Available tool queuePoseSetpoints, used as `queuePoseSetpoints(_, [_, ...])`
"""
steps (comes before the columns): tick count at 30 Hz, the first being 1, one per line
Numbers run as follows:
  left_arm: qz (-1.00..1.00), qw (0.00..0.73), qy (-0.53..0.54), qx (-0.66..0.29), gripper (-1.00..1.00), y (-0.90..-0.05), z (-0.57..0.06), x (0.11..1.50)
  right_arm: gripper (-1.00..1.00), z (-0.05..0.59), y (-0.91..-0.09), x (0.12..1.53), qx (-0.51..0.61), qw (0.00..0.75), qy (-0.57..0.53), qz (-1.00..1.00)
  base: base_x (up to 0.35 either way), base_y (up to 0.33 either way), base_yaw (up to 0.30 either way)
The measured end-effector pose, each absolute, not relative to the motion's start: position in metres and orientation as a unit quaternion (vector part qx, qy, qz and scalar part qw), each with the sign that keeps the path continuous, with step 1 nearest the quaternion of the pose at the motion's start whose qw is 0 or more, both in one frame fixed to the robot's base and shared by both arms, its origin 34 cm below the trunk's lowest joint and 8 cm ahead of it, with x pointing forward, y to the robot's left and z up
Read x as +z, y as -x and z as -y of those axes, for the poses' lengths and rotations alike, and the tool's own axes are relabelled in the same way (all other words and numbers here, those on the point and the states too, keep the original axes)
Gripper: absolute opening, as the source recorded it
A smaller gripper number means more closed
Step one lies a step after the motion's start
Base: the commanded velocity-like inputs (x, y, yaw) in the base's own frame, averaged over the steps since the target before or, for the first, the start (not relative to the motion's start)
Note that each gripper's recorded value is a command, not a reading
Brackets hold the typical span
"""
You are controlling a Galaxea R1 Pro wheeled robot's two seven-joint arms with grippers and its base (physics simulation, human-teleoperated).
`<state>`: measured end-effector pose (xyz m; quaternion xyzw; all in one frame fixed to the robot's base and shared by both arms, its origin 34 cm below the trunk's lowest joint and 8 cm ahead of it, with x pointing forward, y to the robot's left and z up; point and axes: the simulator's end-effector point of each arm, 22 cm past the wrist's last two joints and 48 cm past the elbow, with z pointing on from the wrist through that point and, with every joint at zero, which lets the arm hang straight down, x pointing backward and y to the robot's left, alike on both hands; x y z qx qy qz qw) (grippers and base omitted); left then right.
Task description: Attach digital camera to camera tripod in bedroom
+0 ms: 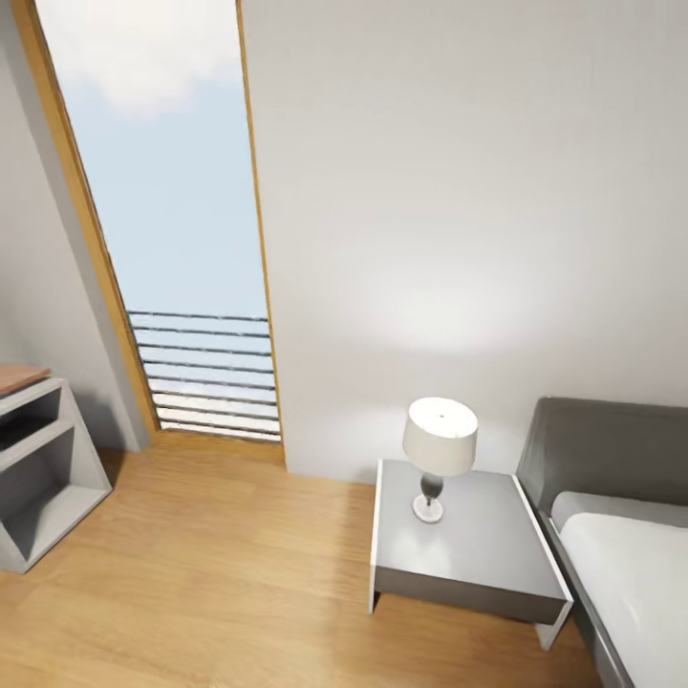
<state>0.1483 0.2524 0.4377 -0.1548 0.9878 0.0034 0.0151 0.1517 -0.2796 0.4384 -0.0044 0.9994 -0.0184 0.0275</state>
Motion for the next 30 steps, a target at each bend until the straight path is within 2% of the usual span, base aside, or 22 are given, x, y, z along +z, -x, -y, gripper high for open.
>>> queuePoseSetpoints(30, [-0.987, 0.034, 0.156, 0.007, 1.00, -0.1564, -0.2552, 0.4381, 1.00, 0.2776, -0.1524, 0.4383, -0.017, 0.029, 0.005, -0.999, 0.000, 0.000, 0.270])
